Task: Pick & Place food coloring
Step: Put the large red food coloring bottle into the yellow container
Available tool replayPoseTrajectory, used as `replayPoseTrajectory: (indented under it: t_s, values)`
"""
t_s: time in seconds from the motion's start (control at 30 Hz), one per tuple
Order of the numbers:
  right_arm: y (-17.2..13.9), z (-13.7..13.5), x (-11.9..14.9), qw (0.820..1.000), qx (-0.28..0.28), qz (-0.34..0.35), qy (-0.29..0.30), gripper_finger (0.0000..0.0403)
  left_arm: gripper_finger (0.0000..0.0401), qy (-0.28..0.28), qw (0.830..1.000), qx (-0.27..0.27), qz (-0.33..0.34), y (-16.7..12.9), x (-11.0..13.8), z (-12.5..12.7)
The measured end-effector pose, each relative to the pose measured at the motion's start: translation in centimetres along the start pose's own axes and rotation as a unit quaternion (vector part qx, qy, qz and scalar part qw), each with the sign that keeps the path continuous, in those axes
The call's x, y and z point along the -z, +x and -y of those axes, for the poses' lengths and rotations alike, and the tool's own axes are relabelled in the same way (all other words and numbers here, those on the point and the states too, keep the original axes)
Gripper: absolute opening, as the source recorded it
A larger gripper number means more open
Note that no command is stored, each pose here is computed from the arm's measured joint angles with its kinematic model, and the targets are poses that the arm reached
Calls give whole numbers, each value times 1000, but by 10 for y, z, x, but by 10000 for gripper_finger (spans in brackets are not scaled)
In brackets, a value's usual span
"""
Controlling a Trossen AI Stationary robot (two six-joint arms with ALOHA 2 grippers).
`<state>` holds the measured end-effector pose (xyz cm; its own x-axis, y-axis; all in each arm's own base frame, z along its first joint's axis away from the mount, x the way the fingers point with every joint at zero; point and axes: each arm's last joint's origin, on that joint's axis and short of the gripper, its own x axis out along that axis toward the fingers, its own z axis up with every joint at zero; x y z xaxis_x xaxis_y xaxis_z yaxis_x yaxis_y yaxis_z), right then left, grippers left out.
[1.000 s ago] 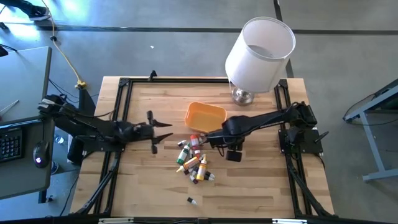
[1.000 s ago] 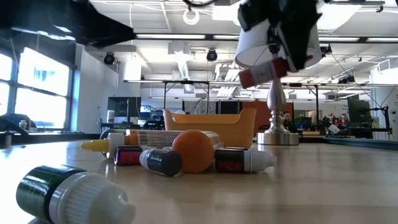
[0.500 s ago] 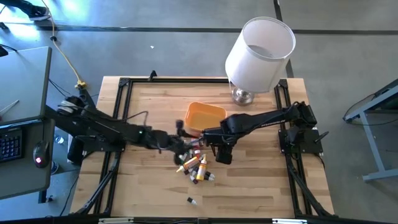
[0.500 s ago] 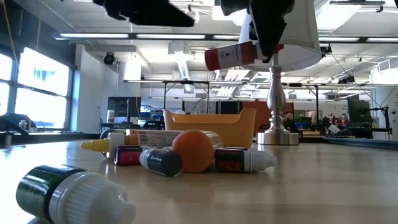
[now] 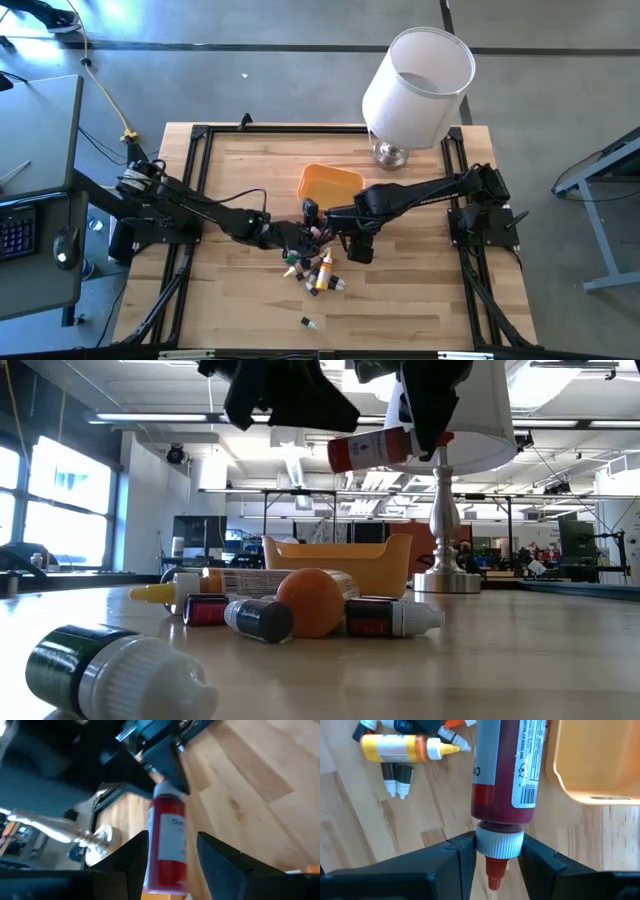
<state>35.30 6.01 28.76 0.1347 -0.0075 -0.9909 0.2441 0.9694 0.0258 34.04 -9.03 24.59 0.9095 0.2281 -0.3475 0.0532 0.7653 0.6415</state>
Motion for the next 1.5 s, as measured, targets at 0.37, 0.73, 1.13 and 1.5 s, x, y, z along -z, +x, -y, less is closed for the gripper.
replayPoseTrajectory:
  t_s: [0.37, 0.73, 1.13, 1.5]
  values:
    - [0, -5, -9, 999, -29, 43, -7, 123, 163, -6, 999, 14, -29, 1, 7, 2]
    - [-1, -5, -10, 998, -26, 53, -15, 124, 163, -41, 998, 22, -40, 1, 9, 4]
    - [-1, -6, -14, 996, -29, 75, -29, 124, 163, -77, 995, 50, -48, 14, 17, 19]
    - [-1, -3, -13, 996, 11, 75, -36, 124, 163, -55, 994, -19, -93, 18, 24, 20]
